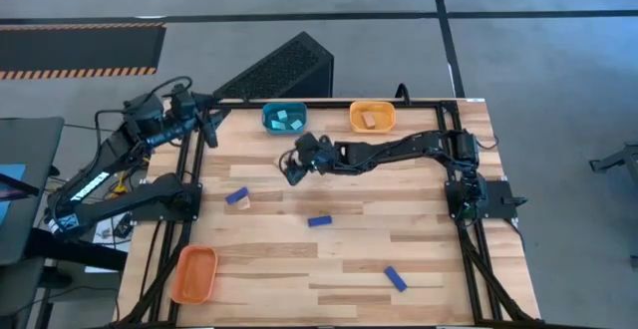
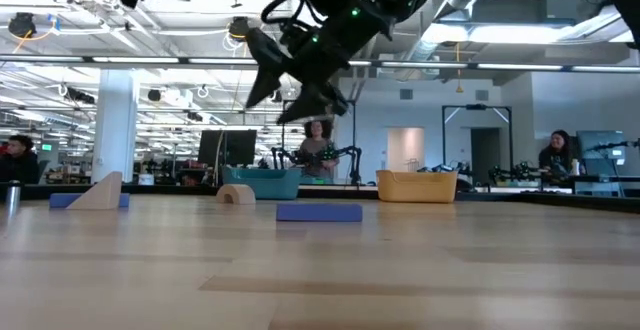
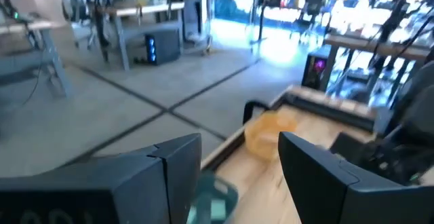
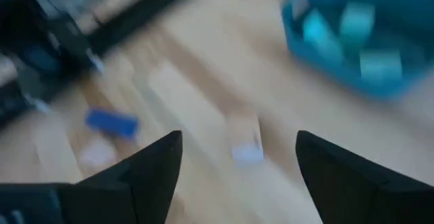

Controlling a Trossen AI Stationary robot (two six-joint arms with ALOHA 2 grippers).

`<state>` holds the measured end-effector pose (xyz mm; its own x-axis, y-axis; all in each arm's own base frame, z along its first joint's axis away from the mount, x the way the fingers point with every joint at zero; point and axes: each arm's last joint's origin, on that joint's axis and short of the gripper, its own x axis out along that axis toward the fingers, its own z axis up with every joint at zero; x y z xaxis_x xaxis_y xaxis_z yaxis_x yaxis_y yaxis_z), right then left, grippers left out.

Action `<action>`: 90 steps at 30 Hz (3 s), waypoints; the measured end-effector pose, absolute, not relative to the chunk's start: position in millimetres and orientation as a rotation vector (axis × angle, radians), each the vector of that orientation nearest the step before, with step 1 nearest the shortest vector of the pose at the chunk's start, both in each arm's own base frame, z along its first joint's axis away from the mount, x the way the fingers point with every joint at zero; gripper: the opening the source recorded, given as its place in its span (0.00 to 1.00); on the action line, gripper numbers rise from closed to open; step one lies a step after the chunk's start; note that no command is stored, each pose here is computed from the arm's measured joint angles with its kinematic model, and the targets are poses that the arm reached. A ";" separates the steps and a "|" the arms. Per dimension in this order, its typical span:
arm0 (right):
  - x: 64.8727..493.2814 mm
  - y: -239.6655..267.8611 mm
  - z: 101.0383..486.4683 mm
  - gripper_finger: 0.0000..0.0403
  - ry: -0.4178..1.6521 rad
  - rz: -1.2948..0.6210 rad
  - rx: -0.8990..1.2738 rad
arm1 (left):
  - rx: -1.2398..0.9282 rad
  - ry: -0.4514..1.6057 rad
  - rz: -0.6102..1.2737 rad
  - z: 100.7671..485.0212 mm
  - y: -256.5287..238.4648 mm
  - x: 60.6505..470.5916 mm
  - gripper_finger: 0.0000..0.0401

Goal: Sort & place blocks by color
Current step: Put the top center brown block into the yellow bin

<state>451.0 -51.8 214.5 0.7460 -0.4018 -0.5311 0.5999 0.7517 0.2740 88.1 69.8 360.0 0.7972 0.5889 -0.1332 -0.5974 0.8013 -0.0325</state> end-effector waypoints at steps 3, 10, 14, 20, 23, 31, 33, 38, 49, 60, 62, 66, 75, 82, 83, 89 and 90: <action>452.2 -69.2 220.2 0.77 0.413 -0.571 0.400 | -0.072 0.090 0.636 372.5 71.2 89.9 0.47; 450.4 -92.4 223.8 0.76 0.349 -0.606 0.455 | -0.061 -0.024 0.661 400.7 71.1 88.6 0.47; 459.8 -80.8 233.0 0.76 0.310 -0.577 0.473 | -0.132 0.064 0.623 390.6 71.0 90.4 0.47; 509.6 -43.7 182.1 0.73 0.428 -0.587 0.392 | -0.213 0.292 0.553 352.6 64.7 88.5 0.47; 518.8 -50.8 160.4 0.72 0.588 -0.704 0.372 | -0.198 0.268 0.594 350.0 63.3 84.9 0.47; 533.7 -70.6 147.3 0.72 0.705 -0.594 0.354 | -0.125 0.336 0.642 345.9 71.6 92.5 0.47; 536.2 -70.2 146.0 0.72 0.697 -0.554 0.393 | -0.126 0.366 0.635 342.9 76.7 99.2 0.47; 532.4 -72.2 141.7 0.72 0.739 -0.581 0.422 | -0.162 0.441 0.588 333.5 86.7 114.2 0.47; 538.1 -64.0 131.2 0.65 0.775 -0.404 0.443 | -0.153 0.372 0.593 341.8 66.1 87.7 0.47; 535.1 -56.6 157.2 0.65 0.742 -0.378 0.421 | -0.214 0.216 0.659 351.0 46.6 60.4 0.47; 534.9 -50.5 168.3 0.65 0.722 -0.352 0.379 | -0.255 0.206 0.661 350.4 44.5 57.9 0.47; 537.1 -29.9 170.8 0.65 0.723 -0.306 0.269 | -0.303 0.296 0.668 341.3 42.3 55.2 0.47; 542.2 -17.1 135.7 0.64 0.770 -0.351 0.205 | -0.270 0.419 0.719 318.6 49.5 61.6 0.47; 539.6 -20.5 139.1 0.58 0.775 -0.394 0.225 | -0.248 0.405 0.716 320.1 61.7 77.1 0.47; 537.9 -20.6 143.0 0.57 0.782 -0.395 0.223 | -0.250 0.390 0.717 321.3 63.6 79.6 0.47; 532.5 -20.6 172.1 0.53 0.760 -0.380 0.152 | -0.248 0.335 0.684 326.0 71.0 90.8 0.47; 533.4 -20.7 176.0 0.54 0.741 -0.375 0.144 | -0.252 0.343 0.683 325.2 72.1 92.3 0.47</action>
<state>533.4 -20.7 176.0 0.6750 -0.2816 -0.6820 0.3823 0.9240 -0.0031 92.3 72.1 325.2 0.7237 0.5705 -0.3884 -0.6522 0.7494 -0.1145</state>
